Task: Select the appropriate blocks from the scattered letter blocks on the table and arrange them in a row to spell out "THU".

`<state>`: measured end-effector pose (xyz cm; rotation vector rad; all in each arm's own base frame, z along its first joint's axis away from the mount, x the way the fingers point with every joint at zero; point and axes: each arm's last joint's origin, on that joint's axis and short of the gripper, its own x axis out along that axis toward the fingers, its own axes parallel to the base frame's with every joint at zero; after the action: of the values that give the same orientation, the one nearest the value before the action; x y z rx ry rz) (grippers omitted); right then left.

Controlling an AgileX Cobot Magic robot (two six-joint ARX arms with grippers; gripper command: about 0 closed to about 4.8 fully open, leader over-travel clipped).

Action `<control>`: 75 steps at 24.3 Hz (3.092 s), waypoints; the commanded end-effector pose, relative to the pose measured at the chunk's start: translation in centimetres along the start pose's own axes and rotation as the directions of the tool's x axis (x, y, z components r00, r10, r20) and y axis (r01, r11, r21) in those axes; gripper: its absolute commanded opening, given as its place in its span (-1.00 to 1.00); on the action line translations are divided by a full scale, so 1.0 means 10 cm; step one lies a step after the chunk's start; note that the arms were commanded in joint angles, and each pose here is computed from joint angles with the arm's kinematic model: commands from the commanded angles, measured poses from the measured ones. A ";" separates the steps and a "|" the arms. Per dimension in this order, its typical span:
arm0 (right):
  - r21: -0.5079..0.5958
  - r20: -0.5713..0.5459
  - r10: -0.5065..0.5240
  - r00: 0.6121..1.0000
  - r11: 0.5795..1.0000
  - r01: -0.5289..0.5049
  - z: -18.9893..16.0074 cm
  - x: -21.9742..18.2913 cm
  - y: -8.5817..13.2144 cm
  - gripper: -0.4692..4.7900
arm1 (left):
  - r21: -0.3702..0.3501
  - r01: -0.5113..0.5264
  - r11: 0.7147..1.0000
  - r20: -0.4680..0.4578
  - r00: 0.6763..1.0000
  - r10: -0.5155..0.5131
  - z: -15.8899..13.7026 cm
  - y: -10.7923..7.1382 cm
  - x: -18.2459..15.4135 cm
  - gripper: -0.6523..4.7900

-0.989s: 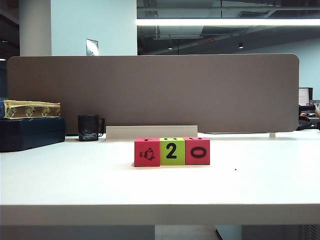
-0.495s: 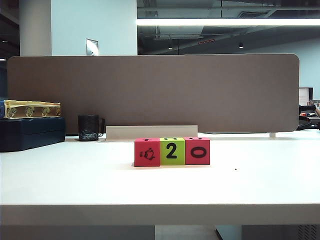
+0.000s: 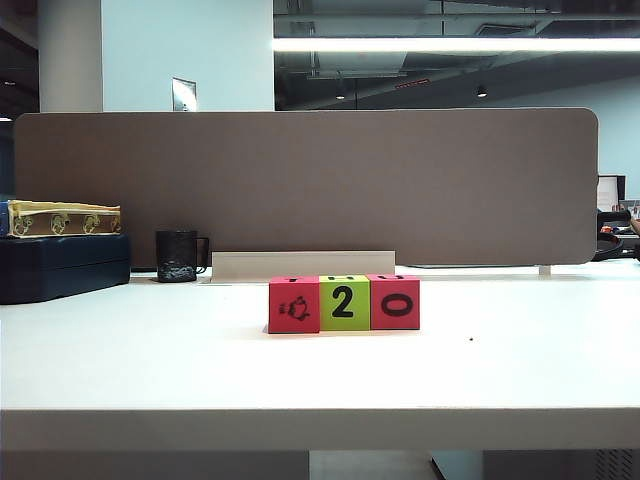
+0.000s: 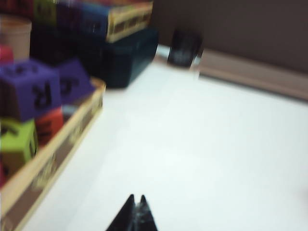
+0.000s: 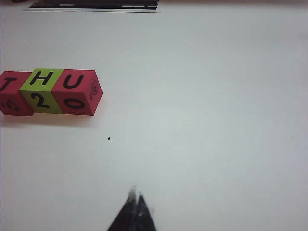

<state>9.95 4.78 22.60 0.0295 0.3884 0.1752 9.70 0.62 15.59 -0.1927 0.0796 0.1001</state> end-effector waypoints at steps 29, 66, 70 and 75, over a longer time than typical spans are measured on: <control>0.006 0.018 -0.004 1.000 1.000 0.004 0.02 0.00 0.00 -0.84 | 0.129 0.101 0.987 -0.106 0.990 -0.088 -0.08 -0.01 -0.01 -0.78; -0.001 0.197 -0.181 0.964 0.983 0.185 -0.76 0.18 -0.51 -0.84 | 0.129 0.101 0.987 -0.105 0.991 -0.088 -0.08 -0.01 -0.01 -0.78; 0.003 0.208 -0.180 0.961 0.983 0.184 -0.75 0.18 -0.51 -0.84 | 0.128 0.101 0.987 -0.106 0.990 -0.088 -0.08 -0.01 -0.01 -0.78; 0.004 0.208 -0.183 0.961 0.982 0.187 -0.75 0.18 -0.51 -0.84 | 0.129 0.101 0.987 -0.105 0.991 -0.088 -0.08 -0.01 -0.01 -0.78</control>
<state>9.61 0.05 14.66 -0.0043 0.1963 -0.0075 9.61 0.32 14.87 -0.0636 0.1669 -0.0050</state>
